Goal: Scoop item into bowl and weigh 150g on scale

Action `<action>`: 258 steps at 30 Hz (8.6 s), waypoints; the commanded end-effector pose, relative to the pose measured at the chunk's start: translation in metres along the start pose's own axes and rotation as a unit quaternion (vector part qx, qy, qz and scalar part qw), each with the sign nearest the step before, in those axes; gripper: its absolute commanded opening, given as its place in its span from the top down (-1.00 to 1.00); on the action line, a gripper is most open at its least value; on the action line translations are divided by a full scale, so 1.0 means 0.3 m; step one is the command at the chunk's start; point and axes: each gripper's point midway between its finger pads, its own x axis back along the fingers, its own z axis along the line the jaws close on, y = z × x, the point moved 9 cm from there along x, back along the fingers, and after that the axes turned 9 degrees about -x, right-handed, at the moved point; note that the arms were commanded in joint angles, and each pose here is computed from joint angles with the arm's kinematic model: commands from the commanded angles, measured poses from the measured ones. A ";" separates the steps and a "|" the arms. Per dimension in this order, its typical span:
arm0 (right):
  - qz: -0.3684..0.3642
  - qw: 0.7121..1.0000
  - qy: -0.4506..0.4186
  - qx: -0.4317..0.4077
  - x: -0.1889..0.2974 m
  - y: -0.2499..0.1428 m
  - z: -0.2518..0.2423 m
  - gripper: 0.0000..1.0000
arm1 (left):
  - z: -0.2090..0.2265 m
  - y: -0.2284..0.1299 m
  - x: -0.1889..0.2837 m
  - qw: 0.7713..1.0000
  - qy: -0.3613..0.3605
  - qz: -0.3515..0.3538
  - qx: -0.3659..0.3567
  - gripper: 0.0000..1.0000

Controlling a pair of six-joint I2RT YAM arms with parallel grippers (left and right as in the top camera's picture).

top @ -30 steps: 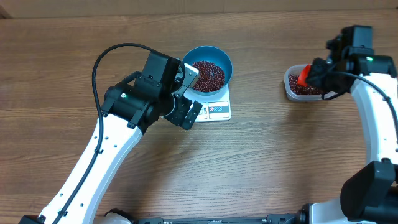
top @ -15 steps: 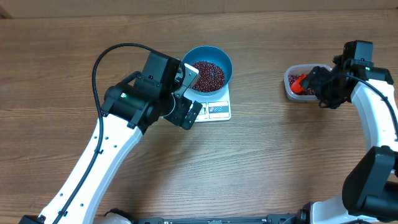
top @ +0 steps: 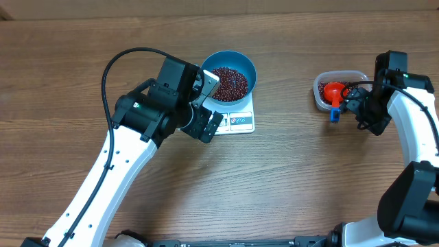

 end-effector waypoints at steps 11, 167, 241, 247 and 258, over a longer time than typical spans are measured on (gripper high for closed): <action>-0.060 0.978 0.120 0.158 0.329 -0.076 0.091 -0.50 | -0.002 -0.002 -0.013 1.000 -0.008 0.003 -0.010 -0.99; -0.488 0.615 0.455 0.420 0.082 -0.712 -0.160 -1.00 | -0.015 -0.010 0.034 1.000 -0.006 -0.012 -0.014 -0.99; -0.488 0.615 0.455 0.420 0.082 -0.712 -0.160 -1.00 | 0.002 -0.689 -0.122 0.856 0.134 -0.480 0.139 -0.99; -0.488 0.615 0.455 0.420 0.082 -0.712 -0.160 -1.00 | 0.002 -0.689 -0.122 0.856 0.134 -0.480 0.139 -0.99; -0.488 0.615 0.455 0.420 0.082 -0.712 -0.160 -1.00 | 0.002 -0.689 -0.122 0.856 0.134 -0.480 0.139 -0.99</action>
